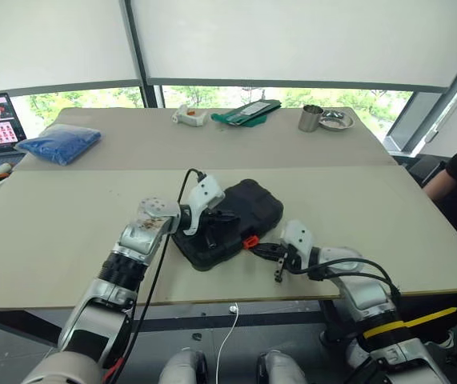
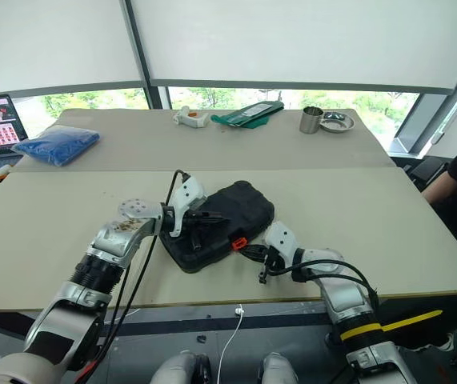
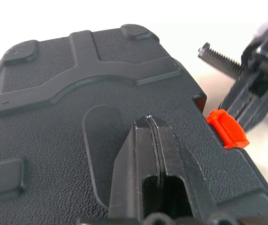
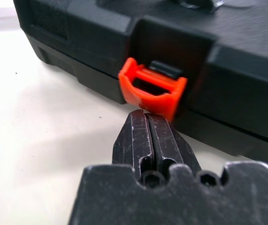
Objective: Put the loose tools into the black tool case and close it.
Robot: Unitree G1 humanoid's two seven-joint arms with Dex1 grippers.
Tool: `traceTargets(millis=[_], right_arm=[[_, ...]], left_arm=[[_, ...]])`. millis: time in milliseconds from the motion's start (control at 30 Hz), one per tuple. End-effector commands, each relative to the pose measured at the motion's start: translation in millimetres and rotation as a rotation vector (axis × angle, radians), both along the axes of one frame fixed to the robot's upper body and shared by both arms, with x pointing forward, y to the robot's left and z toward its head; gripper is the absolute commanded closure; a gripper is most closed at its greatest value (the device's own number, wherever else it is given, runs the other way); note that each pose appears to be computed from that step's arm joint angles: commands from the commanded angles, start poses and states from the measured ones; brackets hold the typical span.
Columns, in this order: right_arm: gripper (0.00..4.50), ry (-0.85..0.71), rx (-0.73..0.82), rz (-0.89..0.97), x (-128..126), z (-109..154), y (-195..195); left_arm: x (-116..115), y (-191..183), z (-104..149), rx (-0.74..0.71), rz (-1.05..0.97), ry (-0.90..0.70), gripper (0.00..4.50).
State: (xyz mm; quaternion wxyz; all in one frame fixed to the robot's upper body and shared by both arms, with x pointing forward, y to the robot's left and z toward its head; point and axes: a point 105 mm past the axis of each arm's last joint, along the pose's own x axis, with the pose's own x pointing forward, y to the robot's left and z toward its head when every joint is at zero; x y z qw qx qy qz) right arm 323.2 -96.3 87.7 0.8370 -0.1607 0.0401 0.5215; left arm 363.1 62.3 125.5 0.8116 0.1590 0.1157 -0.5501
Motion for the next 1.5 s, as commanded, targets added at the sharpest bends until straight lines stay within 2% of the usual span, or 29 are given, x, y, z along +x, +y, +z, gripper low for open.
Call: traceTargets(millis=[33,367,667,767,867,933,967,1033,1133,1200,1233,1267,1300,1367,1500], right_arm=[[4.50,-0.174,0.073,0.038,8.7,54.0,5.8],[4.50,-0.126,0.126,0.063,8.5,59.0,17.3],[4.50,-0.047,0.076,0.113,-18.8,50.8,-6.2],[4.50,-0.016,0.044,0.101,-25.0,39.6,-13.2],[4.50,-0.068,0.025,0.069,-24.8,37.2,-23.6],[4.50,-0.105,0.077,0.023,-24.0,45.9,-35.1],[4.21,-0.135,0.084,0.030,-27.8,50.8,-40.8],[3.58,-0.171,0.068,0.035,-34.3,54.5,-51.4],[2.63,-0.249,0.046,-0.001,-38.3,64.7,-73.1],[1.89,-0.274,0.012,-0.002,-44.7,65.5,-86.3],[1.64,-0.279,0.004,0.022,-50.5,65.3,-89.7],[1.17,-0.288,0.017,0.022,-54.2,67.0,-94.3],[0.85,-0.256,0.004,0.024,-57.1,64.4,-99.2],[0.10,-0.206,0.011,0.038,-61.7,63.3,-105.2],[0.02,-0.208,-0.032,0.060,-65.4,53.0,-112.2]], left_arm=[[-18.6,12.1,-65.4,0.153,0.019,0.224,4.47],[-18.9,10.9,-67.1,0.151,0.023,0.240,4.47],[-20.7,18.8,-63.3,0.127,0.011,0.212,4.47],[-18.3,17.2,-48.0,0.046,-0.024,0.115,4.47],[-12.9,20.0,-16.0,-0.108,-0.016,-0.031,4.47],[-19.6,31.4,6.0,-0.199,-0.046,-0.116,3.94],[-24.3,40.9,16.2,-0.234,-0.056,-0.148,3.76],[-30.3,61.1,28.7,-0.264,-0.036,-0.188,2.88],[-42.2,101.0,36.8,-0.228,0.029,-0.204,1.82],[-53.1,128.4,32.6,-0.119,0.064,-0.249,1.02],[-58.9,140.0,29.3,-0.058,0.066,-0.271,0.76],[-61.1,155.7,24.5,0.002,0.119,-0.273,0.28],[-62.2,172.7,18.8,0.058,0.196,-0.265,0.00],[-66.5,193.8,12.1,0.108,0.282,-0.258,0.00],[-74.9,218.0,-1.9,0.157,0.414,-0.275,0.00]])
